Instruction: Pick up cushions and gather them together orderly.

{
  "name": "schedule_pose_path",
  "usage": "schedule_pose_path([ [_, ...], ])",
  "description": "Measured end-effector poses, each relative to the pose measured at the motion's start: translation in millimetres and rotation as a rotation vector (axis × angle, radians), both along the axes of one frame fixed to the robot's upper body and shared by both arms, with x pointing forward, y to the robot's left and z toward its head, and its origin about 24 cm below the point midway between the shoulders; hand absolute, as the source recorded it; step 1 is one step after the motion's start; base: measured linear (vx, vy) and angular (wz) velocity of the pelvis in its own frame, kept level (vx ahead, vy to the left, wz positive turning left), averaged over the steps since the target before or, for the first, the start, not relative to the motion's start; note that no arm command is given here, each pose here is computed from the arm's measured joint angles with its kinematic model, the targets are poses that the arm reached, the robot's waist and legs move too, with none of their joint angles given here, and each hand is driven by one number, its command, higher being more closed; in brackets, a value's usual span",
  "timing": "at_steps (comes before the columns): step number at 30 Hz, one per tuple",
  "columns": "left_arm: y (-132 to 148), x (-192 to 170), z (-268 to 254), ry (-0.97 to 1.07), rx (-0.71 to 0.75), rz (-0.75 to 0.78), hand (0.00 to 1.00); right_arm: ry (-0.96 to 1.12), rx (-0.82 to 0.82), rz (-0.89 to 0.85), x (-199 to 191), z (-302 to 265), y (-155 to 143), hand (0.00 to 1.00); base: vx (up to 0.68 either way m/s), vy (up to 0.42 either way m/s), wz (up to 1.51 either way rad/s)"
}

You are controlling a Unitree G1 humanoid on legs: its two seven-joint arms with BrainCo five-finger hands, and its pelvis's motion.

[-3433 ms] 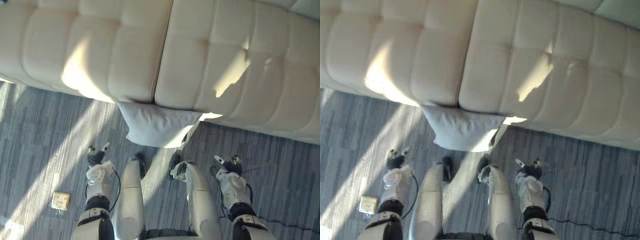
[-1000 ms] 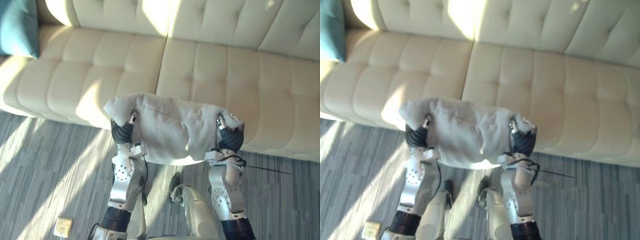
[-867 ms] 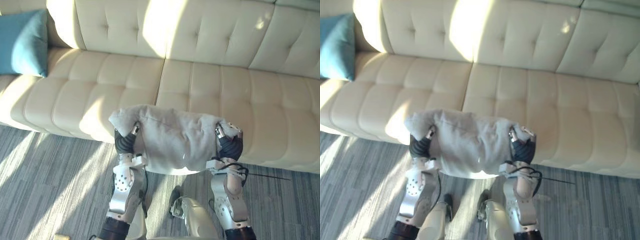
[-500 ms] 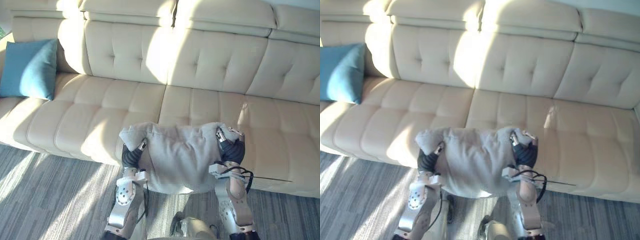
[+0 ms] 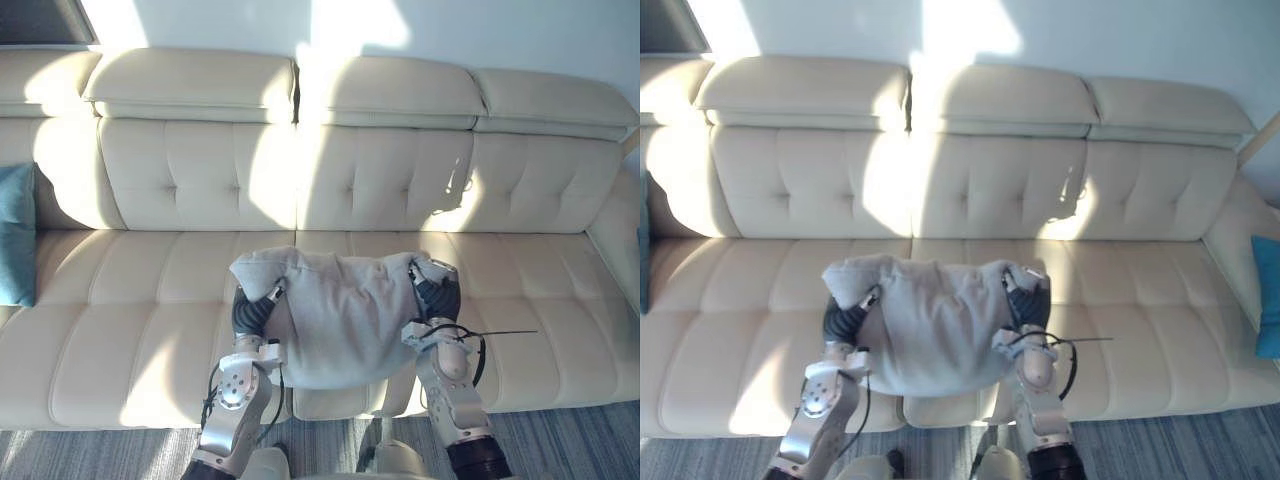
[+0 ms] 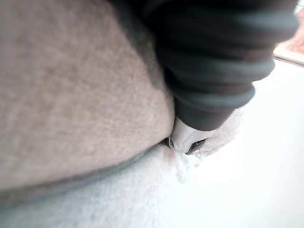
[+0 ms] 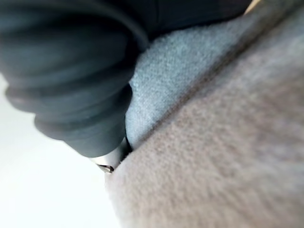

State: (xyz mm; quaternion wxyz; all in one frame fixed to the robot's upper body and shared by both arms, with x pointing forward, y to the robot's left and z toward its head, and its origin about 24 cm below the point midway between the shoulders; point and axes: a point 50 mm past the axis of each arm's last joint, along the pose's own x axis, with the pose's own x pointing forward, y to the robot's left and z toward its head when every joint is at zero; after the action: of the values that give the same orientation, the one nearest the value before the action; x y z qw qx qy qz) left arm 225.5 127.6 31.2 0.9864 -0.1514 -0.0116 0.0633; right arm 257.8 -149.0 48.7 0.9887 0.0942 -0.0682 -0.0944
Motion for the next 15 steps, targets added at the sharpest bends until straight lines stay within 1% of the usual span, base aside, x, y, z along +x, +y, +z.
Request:
schedule_pose_path([
  [2,-4,0,2,-0.014,-0.006,-0.007,1.0,0.01,-0.023,-0.001,0,-1,-5,1.0,0.19,-0.055,-0.07],
  [7,-10,1,4,-0.023,-0.02,-0.038,1.0,0.012,-0.019,-0.033,-1,-2,-14,1.0,0.12,-0.038,-0.02],
  [15,-9,4,7,-0.038,-0.018,-0.03,1.0,0.015,-0.01,-0.024,0,-2,-12,1.0,0.04,0.027,0.14],
])
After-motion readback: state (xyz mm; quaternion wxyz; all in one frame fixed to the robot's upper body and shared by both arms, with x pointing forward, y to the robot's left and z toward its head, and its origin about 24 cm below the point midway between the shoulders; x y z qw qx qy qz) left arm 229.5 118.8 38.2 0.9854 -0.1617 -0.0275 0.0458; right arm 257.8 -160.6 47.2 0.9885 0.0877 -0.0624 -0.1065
